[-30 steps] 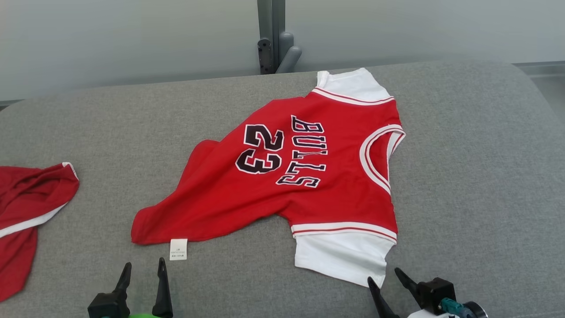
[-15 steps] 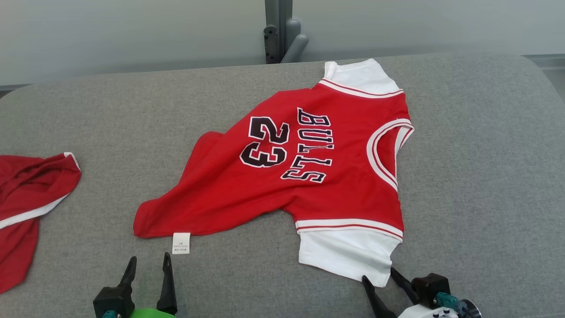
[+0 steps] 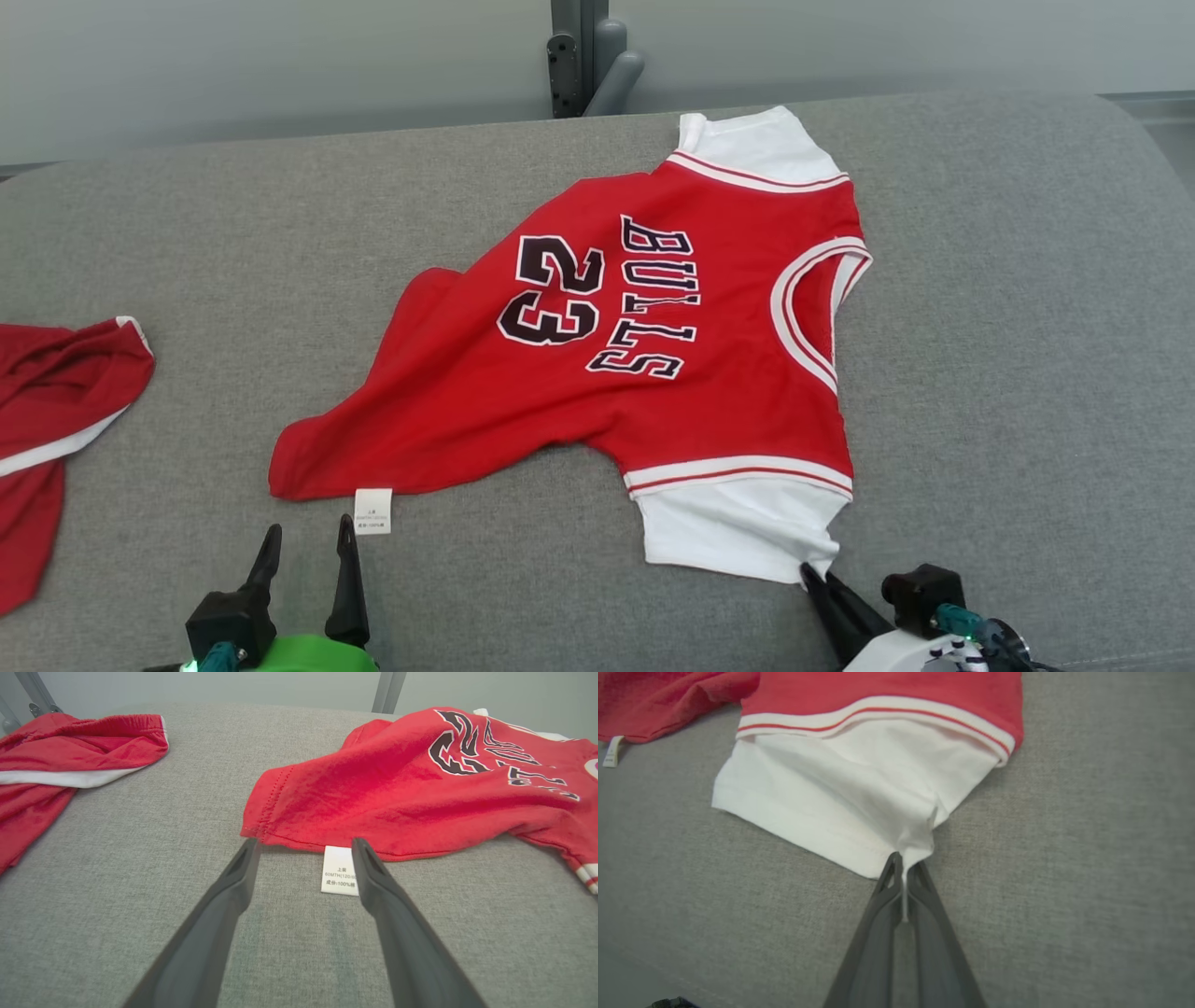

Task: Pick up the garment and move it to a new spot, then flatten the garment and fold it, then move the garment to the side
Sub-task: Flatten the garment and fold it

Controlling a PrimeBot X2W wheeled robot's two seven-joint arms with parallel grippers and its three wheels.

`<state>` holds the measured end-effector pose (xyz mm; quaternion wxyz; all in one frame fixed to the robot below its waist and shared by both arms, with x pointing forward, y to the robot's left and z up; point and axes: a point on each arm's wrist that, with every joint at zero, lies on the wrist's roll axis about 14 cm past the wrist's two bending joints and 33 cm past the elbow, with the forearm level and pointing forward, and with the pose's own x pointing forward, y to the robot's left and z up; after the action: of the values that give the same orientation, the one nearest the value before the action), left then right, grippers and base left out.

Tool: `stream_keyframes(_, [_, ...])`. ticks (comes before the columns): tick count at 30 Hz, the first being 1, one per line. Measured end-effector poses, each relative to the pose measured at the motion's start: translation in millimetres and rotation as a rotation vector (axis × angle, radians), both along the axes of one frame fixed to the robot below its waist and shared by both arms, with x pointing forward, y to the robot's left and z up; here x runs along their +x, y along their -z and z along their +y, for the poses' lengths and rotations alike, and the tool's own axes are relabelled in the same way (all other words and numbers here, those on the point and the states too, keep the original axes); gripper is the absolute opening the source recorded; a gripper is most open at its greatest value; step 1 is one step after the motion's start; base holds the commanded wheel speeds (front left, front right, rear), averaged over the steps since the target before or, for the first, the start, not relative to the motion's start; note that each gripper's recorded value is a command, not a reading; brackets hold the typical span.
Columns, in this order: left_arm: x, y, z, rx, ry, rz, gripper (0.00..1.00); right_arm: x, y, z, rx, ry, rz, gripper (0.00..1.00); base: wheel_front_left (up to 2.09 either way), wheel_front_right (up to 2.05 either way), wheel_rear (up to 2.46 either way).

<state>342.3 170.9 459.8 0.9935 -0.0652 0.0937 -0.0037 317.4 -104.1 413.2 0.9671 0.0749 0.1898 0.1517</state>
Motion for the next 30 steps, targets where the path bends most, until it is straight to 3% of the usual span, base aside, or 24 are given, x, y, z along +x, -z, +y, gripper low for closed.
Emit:
stream_keyframes(14, [25,11,-1,-0.048,-0.02,0.029,1.0,-5,3,-70,-0.08,0.082,0.011,0.0,0.0,0.0,0.0])
stream_keyframes(25, [29,34,-10,-0.072,0.003,0.099,1.0,-5,5,-80,-0.085,0.106,0.021,0.0,0.0,0.0,0.0])
stream_keyframes(26, [30,34,-11,-0.073,0.005,0.1,0.92,-5,5,-80,-0.084,0.106,0.02,0.0,0.0,0.0,0.0])
stream_keyframes(27, [31,35,-12,-0.077,0.005,0.102,0.47,-4,4,-80,-0.083,0.107,0.019,0.0,0.0,0.0,0.0])
stream_keyframes(29, [30,37,-9,-0.082,-0.008,0.11,0.22,-3,3,-80,-0.082,0.108,0.014,0.0,0.0,0.0,0.0])
stream_keyframes(30, [30,37,-8,-0.083,-0.015,0.111,0.22,-2,2,-80,-0.082,0.109,0.01,0.0,0.0,0.0,0.0])
